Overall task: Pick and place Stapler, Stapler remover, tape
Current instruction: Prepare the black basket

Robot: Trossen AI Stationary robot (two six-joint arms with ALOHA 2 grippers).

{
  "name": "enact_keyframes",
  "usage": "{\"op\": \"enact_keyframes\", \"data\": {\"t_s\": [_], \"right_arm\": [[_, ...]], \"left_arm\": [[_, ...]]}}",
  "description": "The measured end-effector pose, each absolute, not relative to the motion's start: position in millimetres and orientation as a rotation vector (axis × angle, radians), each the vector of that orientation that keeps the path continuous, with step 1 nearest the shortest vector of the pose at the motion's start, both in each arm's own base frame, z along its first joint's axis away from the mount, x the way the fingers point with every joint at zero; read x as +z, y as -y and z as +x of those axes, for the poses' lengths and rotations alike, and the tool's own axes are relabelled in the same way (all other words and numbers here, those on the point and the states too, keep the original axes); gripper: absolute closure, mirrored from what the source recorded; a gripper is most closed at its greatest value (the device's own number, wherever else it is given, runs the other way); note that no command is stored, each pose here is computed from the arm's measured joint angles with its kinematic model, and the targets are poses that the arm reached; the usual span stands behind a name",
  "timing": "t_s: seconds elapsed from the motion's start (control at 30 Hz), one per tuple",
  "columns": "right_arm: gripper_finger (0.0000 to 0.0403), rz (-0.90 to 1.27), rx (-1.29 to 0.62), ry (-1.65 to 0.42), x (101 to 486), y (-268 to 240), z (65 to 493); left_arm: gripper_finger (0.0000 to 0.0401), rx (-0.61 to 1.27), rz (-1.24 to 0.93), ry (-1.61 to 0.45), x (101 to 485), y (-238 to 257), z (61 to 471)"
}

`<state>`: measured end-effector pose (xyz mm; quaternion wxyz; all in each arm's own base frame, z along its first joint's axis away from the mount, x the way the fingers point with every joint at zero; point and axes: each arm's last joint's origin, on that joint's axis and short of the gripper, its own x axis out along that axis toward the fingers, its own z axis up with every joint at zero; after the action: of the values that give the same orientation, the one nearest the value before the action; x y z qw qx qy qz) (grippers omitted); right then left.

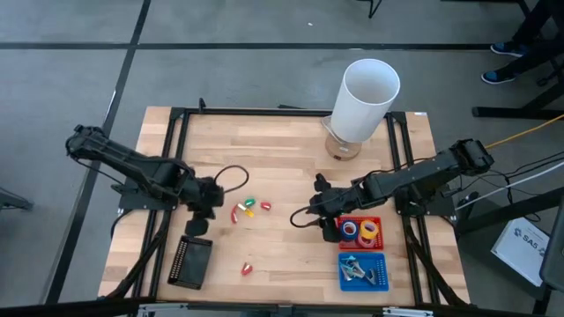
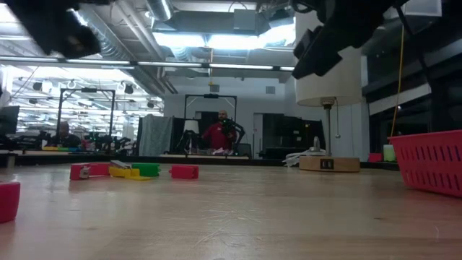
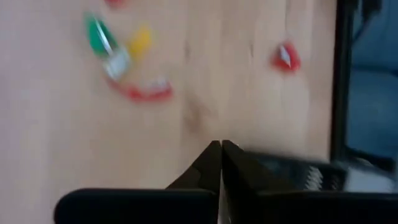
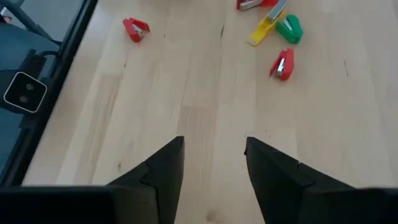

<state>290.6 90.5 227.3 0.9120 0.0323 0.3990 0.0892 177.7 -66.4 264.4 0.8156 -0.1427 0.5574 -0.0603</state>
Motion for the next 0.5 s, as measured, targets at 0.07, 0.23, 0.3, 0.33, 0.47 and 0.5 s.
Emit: {"op": "enact_keyframes", "data": {"t_s": [0.07, 0.23, 0.3, 0.33, 0.47, 0.5], "right_arm": [[0.0231, 0.059, 0.187, -0.819, 227.5, -90.5, 290.8], [0.0231, 0.056, 0.189, -0.819, 227.5, -90.6, 290.8], [0.0231, 0.056, 0.189, -0.819, 227.5, -90.6, 290.8], [0.0231, 0.053, 0.190, -0.819, 227.5, -90.6, 290.8], [0.0231, 0.024, 0.202, -0.816, 227.4, -90.2, 290.8], [0.0231, 0.013, 0.206, -0.815, 227.4, -89.6, 291.0]], "left_arm": [[0.0398, -0.135, -0.355, -1.272, 259.6, 71.4, 174.9], [0.0399, -0.174, -0.441, -1.400, 249.9, 90.6, 175.4], [0.0400, -0.183, -0.455, -1.455, 244.3, 100.0, 175.7], [0.0400, -0.192, -0.464, -1.489, 241.3, 104.9, 175.6], [0.0400, -0.211, -0.472, -1.597, 228.6, 126.3, 174.6], [0.0400, -0.216, -0.464, -1.612, 225.3, 131.7, 174.7]]}}
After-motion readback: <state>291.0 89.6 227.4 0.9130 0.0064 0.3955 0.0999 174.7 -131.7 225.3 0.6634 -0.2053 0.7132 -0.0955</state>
